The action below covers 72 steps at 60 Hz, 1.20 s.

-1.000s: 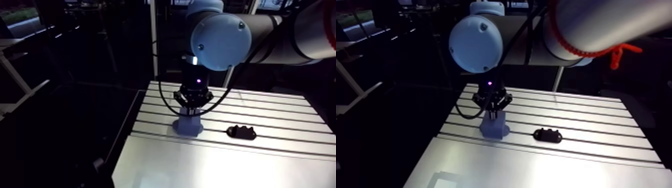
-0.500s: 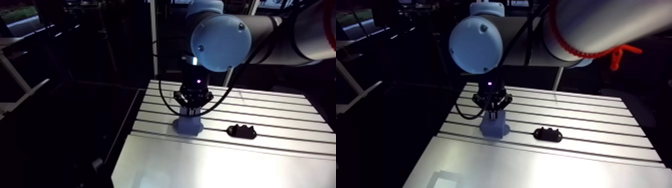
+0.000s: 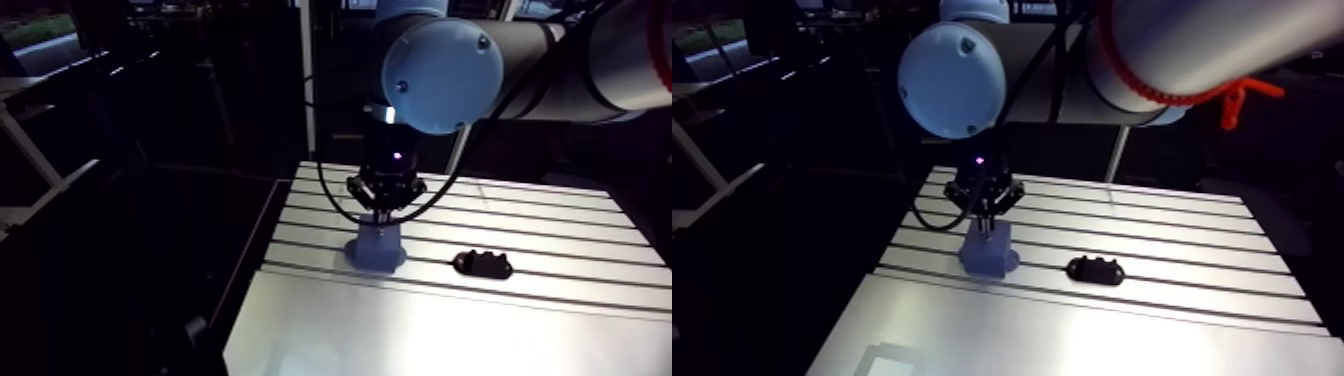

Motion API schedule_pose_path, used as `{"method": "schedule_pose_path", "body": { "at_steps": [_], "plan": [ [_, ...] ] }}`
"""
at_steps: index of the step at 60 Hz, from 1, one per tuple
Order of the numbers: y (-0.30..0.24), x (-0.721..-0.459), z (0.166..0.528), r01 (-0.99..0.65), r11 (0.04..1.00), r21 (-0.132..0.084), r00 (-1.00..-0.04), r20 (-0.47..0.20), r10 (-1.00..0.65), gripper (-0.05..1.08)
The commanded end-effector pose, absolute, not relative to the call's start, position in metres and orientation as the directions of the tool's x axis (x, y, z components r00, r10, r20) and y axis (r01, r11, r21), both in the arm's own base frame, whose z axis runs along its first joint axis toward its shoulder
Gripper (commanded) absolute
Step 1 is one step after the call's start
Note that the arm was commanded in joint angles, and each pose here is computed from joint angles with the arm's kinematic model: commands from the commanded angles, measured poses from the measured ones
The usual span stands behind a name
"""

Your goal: Pick up the M10 bolt and insert it into the hex recess until seated.

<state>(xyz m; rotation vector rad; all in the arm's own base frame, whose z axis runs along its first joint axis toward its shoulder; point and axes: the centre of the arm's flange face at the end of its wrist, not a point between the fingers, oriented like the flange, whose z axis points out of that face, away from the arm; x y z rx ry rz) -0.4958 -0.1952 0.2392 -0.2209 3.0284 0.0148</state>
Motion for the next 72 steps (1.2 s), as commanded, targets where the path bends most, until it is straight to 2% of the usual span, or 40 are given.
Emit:
{"method": "schedule_pose_path", "body": {
  "at_steps": [1, 11, 12, 13, 14, 15, 16, 17, 18, 19, 20, 27, 28, 29, 30, 31, 33, 40, 50, 56, 64, 66, 72],
  "plan": [
    [-0.198, -0.498, 0.254, -0.151, 0.989, 0.001, -0.983, -0.103, -0.15, 1.08],
    [-0.199, -0.499, 0.273, -0.152, 0.988, 0.002, -0.983, -0.103, -0.151, 1.05],
    [-0.199, -0.499, 0.276, -0.152, 0.988, 0.001, -0.983, -0.105, -0.151, 0.99],
    [-0.199, -0.499, 0.276, -0.152, 0.988, 0.001, -0.983, -0.105, -0.151, 0.99],
    [-0.2, -0.499, 0.278, -0.155, 0.988, 0.004, -0.982, -0.109, -0.154, 0.89],
    [-0.2, -0.499, 0.278, -0.155, 0.988, 0.004, -0.982, -0.109, -0.154, 0.89],
    [-0.201, -0.499, 0.282, -0.157, 0.988, 0.007, -0.982, -0.11, -0.155, 0.64],
    [-0.201, -0.499, 0.282, -0.157, 0.988, 0.007, -0.982, -0.11, -0.155, 0.64],
    [-0.2, -0.498, 0.284, -0.156, 0.988, 0.01, -0.982, -0.111, -0.154, 0.31],
    [-0.2, -0.498, 0.284, -0.156, 0.988, 0.01, -0.982, -0.111, -0.154, 0.31],
    [-0.2, -0.497, 0.288, -0.159, 0.987, 0.013, -0.982, -0.109, -0.157, 0.02],
    [-0.199, -0.494, 0.309, -0.158, 0.987, 0.021, -0.985, -0.075, -0.156, 0.0],
    [-0.198, -0.492, 0.315, -0.16, 0.987, 0.032, -0.985, -0.067, -0.158, 0.0],
    [-0.198, -0.492, 0.315, -0.16, 0.987, 0.032, -0.985, -0.067, -0.158, 0.0],
    [-0.196, -0.49, 0.321, -0.161, 0.986, 0.045, -0.986, -0.06, -0.158, 0.0],
    [-0.196, -0.49, 0.321, -0.161, 0.986, 0.045, -0.986, -0.06, -0.158, 0.0],
    [-0.195, -0.488, 0.334, -0.156, 0.986, 0.059, -0.987, -0.036, -0.154, 0.0],
    [-0.194, -0.488, 0.352, -0.141, 0.988, 0.058, -0.99, -0.017, -0.14, 0.0],
    [-0.188, -0.492, 0.38, -0.094, 0.995, 0.037, -0.994, -0.063, -0.091, 0.0],
    [-0.183, -0.495, 0.394, -0.082, 0.996, 0.038, -0.994, -0.078, -0.079, 0.0],
    [-0.183, -0.498, 0.427, -0.082, 0.996, 0.041, -0.995, -0.069, -0.079, 0.0],
    [-0.183, -0.5, 0.445, -0.086, 0.996, 0.04, -0.994, -0.068, -0.083, 0.0],
    [-0.181, -0.503, 0.463, -0.084, 0.996, 0.041, -0.995, -0.055, -0.082, 0.0]
  ]
}}
